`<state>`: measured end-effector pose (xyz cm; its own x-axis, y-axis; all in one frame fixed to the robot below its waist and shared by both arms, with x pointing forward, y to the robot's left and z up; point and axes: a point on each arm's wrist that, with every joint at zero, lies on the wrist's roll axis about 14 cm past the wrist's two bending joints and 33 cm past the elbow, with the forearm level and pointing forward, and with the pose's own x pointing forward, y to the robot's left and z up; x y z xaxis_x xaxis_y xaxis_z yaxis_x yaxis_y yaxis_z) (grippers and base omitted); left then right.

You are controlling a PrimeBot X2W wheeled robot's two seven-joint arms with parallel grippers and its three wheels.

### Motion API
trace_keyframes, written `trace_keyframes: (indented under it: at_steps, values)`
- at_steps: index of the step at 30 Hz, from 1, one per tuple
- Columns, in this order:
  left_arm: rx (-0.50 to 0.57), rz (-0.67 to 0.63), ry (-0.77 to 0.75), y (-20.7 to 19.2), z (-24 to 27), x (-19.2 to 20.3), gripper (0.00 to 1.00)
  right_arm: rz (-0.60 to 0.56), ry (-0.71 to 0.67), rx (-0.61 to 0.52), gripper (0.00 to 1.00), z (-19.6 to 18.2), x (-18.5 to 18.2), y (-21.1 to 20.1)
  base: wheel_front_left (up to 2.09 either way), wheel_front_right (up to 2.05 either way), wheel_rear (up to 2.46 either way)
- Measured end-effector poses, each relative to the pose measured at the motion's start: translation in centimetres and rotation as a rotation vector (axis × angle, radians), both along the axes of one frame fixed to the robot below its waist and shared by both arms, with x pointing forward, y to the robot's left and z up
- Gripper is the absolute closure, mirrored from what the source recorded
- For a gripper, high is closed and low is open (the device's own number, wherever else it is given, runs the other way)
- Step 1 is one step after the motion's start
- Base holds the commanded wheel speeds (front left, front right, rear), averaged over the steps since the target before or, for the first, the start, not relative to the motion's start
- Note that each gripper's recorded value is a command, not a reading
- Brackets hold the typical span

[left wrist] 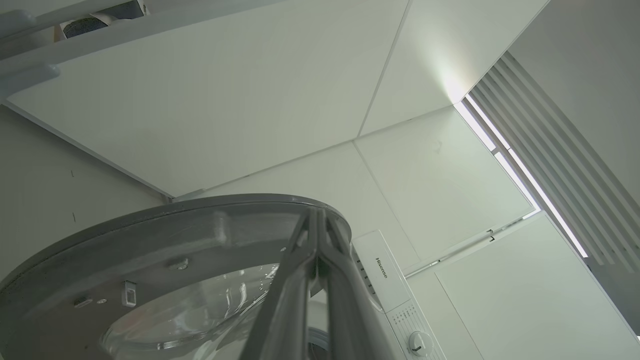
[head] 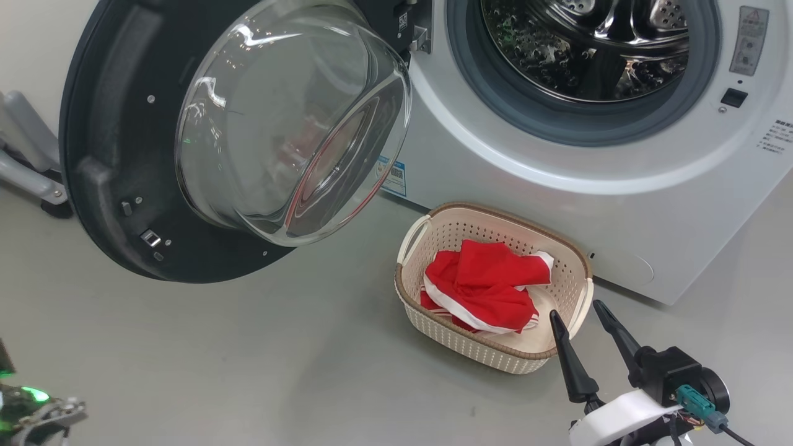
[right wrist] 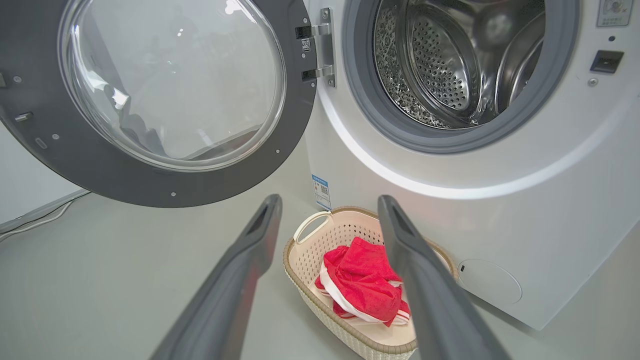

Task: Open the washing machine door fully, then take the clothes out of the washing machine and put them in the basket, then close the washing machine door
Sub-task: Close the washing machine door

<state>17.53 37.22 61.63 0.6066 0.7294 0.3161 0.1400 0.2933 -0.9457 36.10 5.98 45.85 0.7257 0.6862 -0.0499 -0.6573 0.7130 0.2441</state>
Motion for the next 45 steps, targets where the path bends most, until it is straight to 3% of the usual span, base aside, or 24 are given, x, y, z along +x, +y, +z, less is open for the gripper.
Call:
trace_keyframes:
  at_steps: [12,14,20,29,45]
  values:
    - [-0.043,0.053,0.086,7.2,-0.8,-0.1,1.00,0.002,0.006,-0.006,0.00,-0.4,1.6,-0.1,0.00,0.00,0.00]
    - [-0.112,0.035,0.080,8.2,-1.7,0.9,1.00,-0.007,0.005,-0.008,0.00,-0.6,2.0,-0.4,0.00,0.00,0.00]
    - [-0.153,0.001,0.162,10.0,-2.9,2.5,1.00,-0.027,0.022,-0.021,0.00,-1.3,2.5,-1.4,0.00,0.00,0.00]
    - [-0.213,-0.122,0.293,9.9,-5.6,6.5,1.00,-0.040,0.030,-0.025,0.00,-1.8,3.6,-2.2,0.00,0.00,0.00]
    - [-0.255,-0.326,0.366,7.5,-8.1,11.7,1.00,-0.078,0.040,-0.036,0.00,-2.5,4.4,-3.8,0.00,0.00,0.00]
